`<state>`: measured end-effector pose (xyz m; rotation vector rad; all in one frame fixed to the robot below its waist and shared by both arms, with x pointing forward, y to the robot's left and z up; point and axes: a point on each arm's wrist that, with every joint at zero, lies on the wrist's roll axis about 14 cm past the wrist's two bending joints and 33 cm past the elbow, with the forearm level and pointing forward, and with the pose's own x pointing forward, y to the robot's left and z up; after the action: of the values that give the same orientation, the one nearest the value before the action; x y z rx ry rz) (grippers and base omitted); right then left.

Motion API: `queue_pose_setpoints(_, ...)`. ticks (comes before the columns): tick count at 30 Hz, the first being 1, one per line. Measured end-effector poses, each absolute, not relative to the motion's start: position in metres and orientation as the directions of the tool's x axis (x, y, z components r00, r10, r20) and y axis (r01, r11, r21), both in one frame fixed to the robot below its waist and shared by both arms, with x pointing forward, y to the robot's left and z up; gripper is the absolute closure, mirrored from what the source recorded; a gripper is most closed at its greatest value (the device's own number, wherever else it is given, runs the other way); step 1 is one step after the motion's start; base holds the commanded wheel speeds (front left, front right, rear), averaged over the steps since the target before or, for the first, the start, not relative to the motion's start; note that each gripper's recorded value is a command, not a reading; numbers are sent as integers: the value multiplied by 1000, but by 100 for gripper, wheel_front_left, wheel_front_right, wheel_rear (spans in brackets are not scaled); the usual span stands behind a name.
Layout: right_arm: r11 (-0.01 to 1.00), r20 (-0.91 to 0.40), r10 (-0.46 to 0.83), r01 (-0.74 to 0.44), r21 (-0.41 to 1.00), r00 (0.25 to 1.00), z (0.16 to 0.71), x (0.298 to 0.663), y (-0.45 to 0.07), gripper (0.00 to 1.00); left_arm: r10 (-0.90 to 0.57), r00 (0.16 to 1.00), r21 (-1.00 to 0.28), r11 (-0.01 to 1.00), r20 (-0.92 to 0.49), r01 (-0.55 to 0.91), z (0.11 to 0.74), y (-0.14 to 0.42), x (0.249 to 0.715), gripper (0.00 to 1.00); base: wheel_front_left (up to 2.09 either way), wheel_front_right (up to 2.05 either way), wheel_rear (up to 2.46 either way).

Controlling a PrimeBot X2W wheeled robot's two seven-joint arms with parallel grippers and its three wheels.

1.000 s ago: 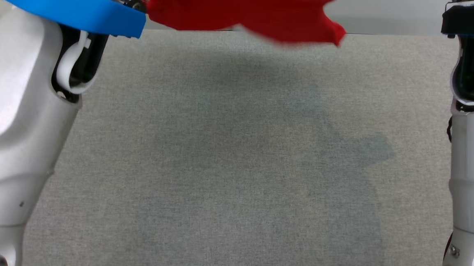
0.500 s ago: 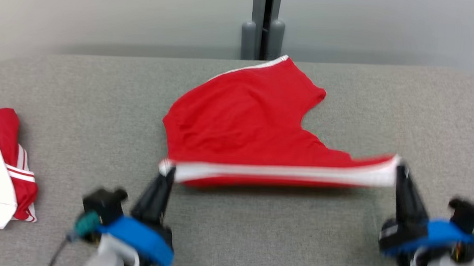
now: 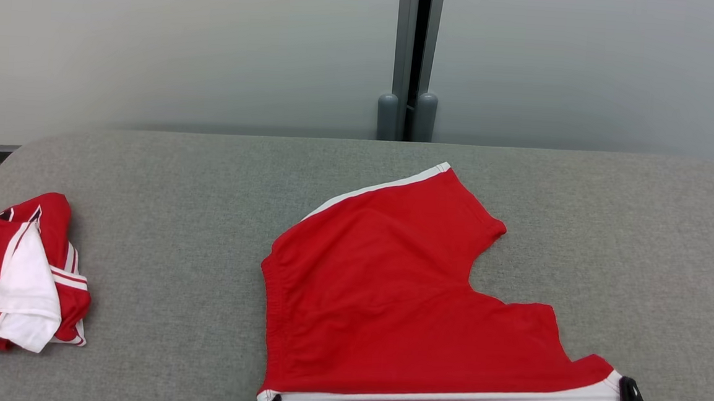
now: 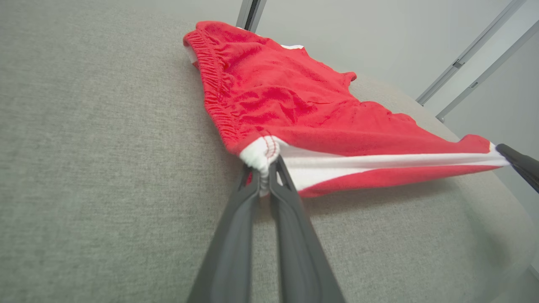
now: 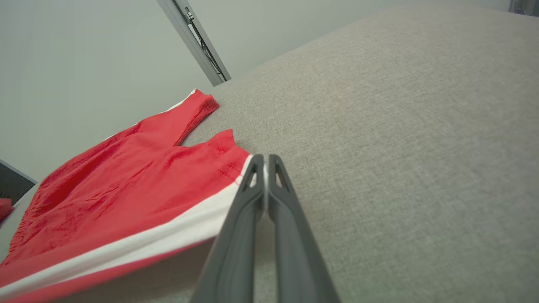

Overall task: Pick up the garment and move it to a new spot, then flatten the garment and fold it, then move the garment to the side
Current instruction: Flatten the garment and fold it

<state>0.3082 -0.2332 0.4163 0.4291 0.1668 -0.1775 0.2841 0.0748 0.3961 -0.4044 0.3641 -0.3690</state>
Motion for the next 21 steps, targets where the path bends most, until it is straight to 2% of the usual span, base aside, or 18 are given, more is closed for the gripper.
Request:
queue_pose_setpoints(6,898,-119,-101,142,417,988,440,344,-223,100,-397,898,-426,858,-191,289,418,79,315,100,0,0,0)
queue_pose_setpoints(10,908,-55,-56,74,413,997,460,394,-210,100,-388,915,-431,848,-108,309,442,76,353,100,0,0,0)
queue_pose_setpoints(11,914,-50,-27,45,404,998,465,419,-201,100,-390,918,-422,846,-72,326,453,76,372,100,0,0,0)
queue_pose_setpoints(12,914,-50,-27,45,404,998,465,419,-201,100,-390,918,-422,846,-72,326,453,76,372,100,0,0,0)
queue_pose_setpoints(21,936,-78,83,-51,349,994,472,542,-161,100,-338,940,-443,851,-52,282,453,87,452,100,0,0,0)
